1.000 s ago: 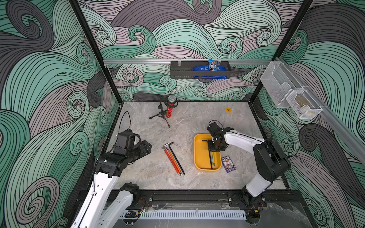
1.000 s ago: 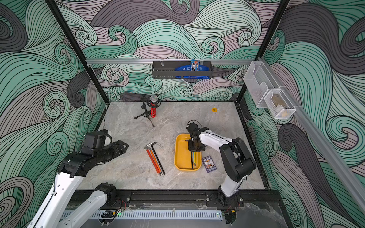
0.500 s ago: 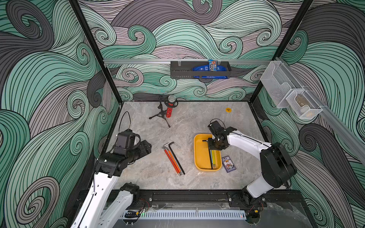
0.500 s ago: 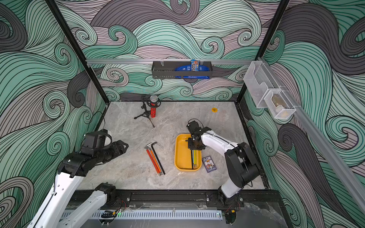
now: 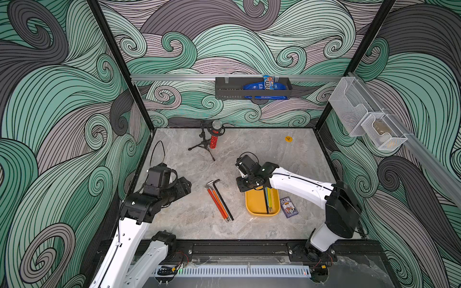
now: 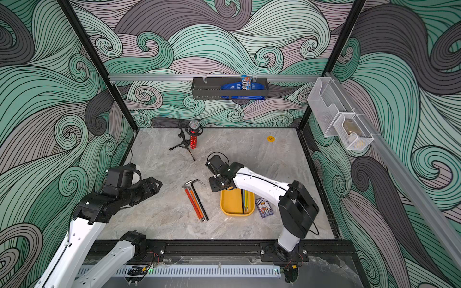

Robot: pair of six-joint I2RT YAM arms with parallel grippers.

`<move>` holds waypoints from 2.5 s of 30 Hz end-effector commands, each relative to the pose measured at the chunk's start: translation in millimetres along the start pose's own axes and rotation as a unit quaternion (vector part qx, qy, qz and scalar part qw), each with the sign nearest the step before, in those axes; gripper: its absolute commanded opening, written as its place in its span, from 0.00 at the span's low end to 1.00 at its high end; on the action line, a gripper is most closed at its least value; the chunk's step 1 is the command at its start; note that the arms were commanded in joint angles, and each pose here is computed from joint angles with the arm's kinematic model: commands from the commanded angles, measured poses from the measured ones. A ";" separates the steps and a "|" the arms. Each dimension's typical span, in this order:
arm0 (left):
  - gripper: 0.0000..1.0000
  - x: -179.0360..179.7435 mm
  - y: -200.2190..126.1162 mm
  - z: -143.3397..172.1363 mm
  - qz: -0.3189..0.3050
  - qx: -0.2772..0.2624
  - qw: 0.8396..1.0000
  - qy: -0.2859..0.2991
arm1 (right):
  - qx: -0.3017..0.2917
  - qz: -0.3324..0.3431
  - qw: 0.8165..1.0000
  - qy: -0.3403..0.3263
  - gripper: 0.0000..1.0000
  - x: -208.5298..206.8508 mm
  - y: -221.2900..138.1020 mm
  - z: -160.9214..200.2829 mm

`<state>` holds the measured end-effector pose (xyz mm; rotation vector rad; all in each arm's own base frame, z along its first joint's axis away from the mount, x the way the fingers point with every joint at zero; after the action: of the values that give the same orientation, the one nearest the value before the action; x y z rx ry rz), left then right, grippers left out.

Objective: Put the hex key on the desktop into the storage box
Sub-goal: Pick up the Allen key from the center of the board.

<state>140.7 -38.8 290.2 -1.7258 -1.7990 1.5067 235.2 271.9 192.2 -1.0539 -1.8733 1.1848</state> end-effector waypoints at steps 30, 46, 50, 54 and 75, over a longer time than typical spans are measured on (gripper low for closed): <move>0.73 -3.2 -13.4 -4.4 0.003 -0.023 1.000 0.009 | 0.086 0.009 0.991 -0.105 0.30 70.0 94.2 -2.2; 0.73 -3.3 -10.4 -4.7 0.002 -0.020 1.000 0.009 | 0.117 0.068 0.986 -0.095 0.27 60.3 121.5 9.3; 0.73 -3.5 -11.2 -4.9 0.001 -0.020 1.000 0.009 | 0.123 0.074 0.985 -0.095 0.24 59.5 128.8 11.4; 0.73 -3.2 -11.6 -4.7 0.001 -0.020 1.000 0.008 | 0.126 0.077 0.985 -0.093 0.16 59.1 132.0 12.6; 0.73 -3.8 -8.5 -5.0 0.002 -0.017 1.000 0.009 | 0.025 0.013 0.999 -0.019 0.00 71.6 52.4 -37.6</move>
<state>140.1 -37.4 290.7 -1.7197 -1.8191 1.4932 241.9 363.0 121.7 -1.0199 -1.8054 1.4126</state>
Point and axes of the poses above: each gripper's point midway between its finger pads, its own y axis out along the fingers, its own x axis along the line the jaws close on, z = x × y, the point moved 10 cm from there along -y, back along the fingers, and after that the axes turned 3 degrees about -y, right-handed, at the moved point
